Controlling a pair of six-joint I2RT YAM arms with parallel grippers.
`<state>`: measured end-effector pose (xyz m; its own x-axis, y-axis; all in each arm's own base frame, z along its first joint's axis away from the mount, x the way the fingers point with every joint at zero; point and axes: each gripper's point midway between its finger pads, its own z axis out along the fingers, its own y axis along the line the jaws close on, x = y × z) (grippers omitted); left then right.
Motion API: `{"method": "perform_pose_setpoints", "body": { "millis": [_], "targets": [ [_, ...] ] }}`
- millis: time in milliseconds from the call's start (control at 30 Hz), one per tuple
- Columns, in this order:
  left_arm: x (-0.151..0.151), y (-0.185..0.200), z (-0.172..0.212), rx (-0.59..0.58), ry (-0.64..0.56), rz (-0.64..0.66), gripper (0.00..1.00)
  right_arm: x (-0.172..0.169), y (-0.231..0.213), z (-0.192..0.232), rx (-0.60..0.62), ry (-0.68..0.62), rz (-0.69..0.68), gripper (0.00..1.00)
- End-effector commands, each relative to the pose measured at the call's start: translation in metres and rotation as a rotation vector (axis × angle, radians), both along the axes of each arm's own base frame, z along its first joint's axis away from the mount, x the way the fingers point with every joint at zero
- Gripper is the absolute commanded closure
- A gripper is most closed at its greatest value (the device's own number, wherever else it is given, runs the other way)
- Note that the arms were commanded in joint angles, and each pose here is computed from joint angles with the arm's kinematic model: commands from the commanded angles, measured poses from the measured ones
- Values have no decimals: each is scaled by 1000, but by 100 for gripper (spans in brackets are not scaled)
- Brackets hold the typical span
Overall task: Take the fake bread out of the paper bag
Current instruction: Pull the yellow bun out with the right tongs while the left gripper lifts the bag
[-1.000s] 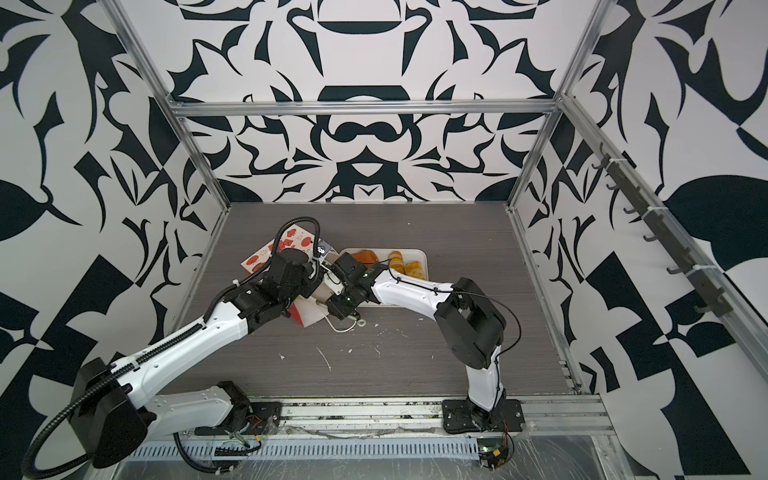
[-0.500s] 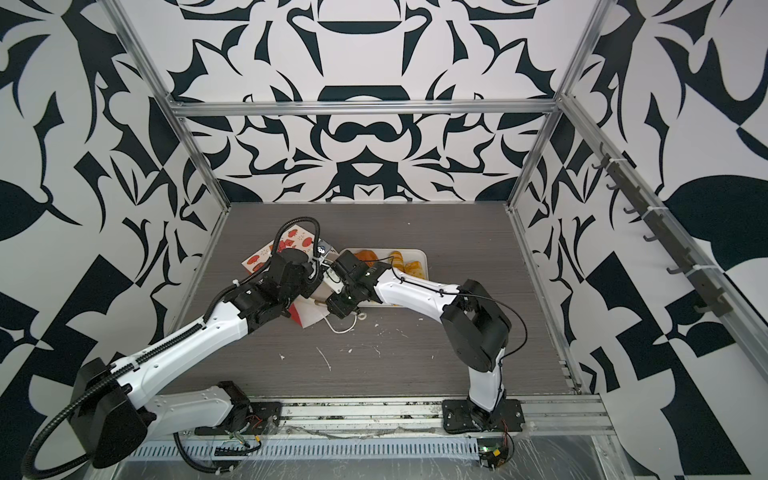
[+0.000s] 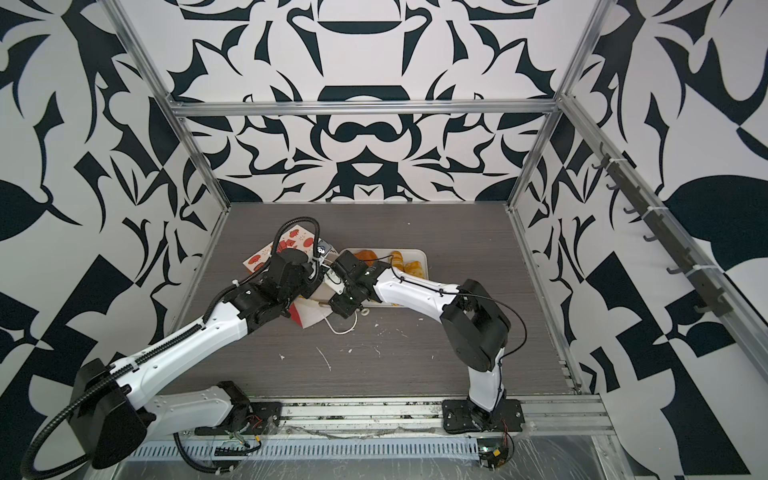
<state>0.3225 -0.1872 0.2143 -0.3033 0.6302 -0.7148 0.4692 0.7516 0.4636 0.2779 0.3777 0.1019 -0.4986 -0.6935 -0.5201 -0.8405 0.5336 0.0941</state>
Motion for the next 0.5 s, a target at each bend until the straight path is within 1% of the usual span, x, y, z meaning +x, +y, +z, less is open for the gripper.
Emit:
{"method": "perform_pose_setpoints", "body": {
  "millis": [0,267,400,467],
  "targets": [
    [1,-3,16,-48,-23,-1,100,17,13,24,49,-64,-16,38],
    [1,-4,16,-51,-21,-6,100,27,22,27,75,-82,-40,39],
    [1,-5,15,-51,-19,-7,100,27,26,24,85,-69,-37,42],
    [1,-5,14,-50,-18,-6,100,28,25,21,69,-67,-44,44]
  ]
}}
